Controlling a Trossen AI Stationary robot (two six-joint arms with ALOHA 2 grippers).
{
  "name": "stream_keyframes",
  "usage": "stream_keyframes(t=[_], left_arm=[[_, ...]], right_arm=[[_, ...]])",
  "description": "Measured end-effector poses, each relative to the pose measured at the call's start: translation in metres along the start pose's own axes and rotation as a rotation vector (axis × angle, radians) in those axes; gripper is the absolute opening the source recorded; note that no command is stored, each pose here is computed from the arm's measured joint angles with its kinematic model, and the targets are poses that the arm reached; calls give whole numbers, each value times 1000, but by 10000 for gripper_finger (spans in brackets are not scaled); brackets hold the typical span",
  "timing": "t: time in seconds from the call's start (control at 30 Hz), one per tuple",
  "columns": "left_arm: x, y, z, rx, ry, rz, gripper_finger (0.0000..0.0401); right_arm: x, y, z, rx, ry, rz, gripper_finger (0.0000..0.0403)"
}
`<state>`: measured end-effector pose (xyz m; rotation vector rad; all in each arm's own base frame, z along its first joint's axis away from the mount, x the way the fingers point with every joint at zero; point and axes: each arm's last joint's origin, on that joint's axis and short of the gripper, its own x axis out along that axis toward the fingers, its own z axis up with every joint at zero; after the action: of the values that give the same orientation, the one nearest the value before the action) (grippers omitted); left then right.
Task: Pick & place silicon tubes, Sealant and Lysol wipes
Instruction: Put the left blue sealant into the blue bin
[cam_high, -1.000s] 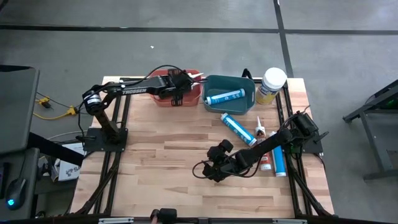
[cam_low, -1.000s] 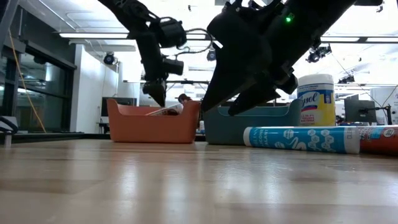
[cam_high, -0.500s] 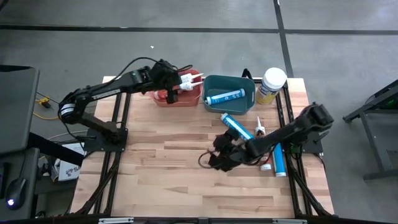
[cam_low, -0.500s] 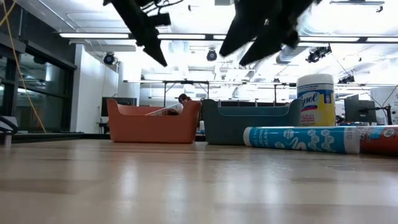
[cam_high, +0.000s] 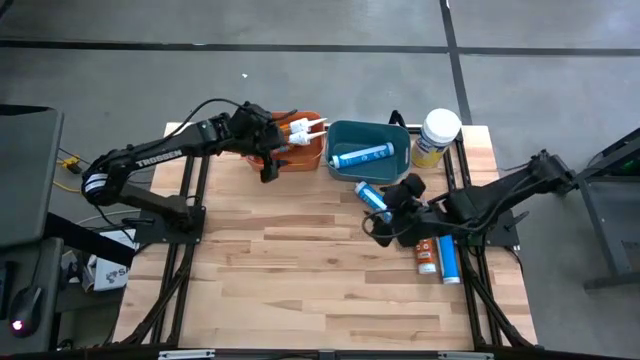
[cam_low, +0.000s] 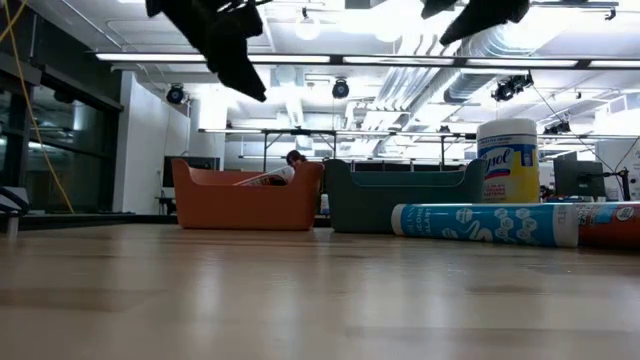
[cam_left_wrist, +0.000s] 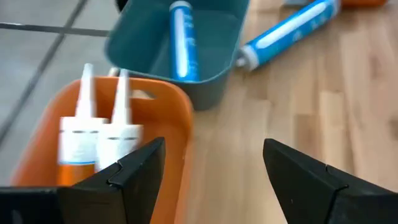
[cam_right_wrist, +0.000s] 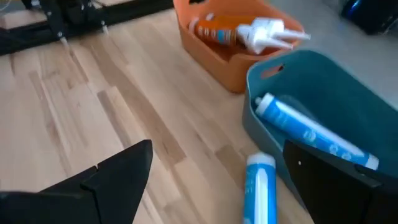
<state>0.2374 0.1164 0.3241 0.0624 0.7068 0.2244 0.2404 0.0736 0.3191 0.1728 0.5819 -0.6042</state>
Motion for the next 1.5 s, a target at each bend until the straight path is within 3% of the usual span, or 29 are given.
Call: stream_keyframes(t=[0.1, 0.33, 0.47, 0.83, 1.2, 1.5], left_arm=[[1, -6, -13, -35, -53, -50, 264], [-3, -22, -49, -93, -148, -67, 264], [-14, -33, -63, -100, -188, -68, 264], [-40, -68, -80, -86, -288, -81, 264], [-38, -94, -93, -103, -342, -130, 264], [-40, -106, -93, -97, -357, -133, 264]], right_arm=[[-1, -8, -3, 4, 78, 8, 358], [10, -25, -12, 22, 311, -42, 358], [16, -36, -12, 33, 373, -90, 358], [43, -56, -8, 112, 523, -158, 358], [84, -48, -30, 19, 745, -246, 358], [101, -42, -40, -21, 780, -289, 358]])
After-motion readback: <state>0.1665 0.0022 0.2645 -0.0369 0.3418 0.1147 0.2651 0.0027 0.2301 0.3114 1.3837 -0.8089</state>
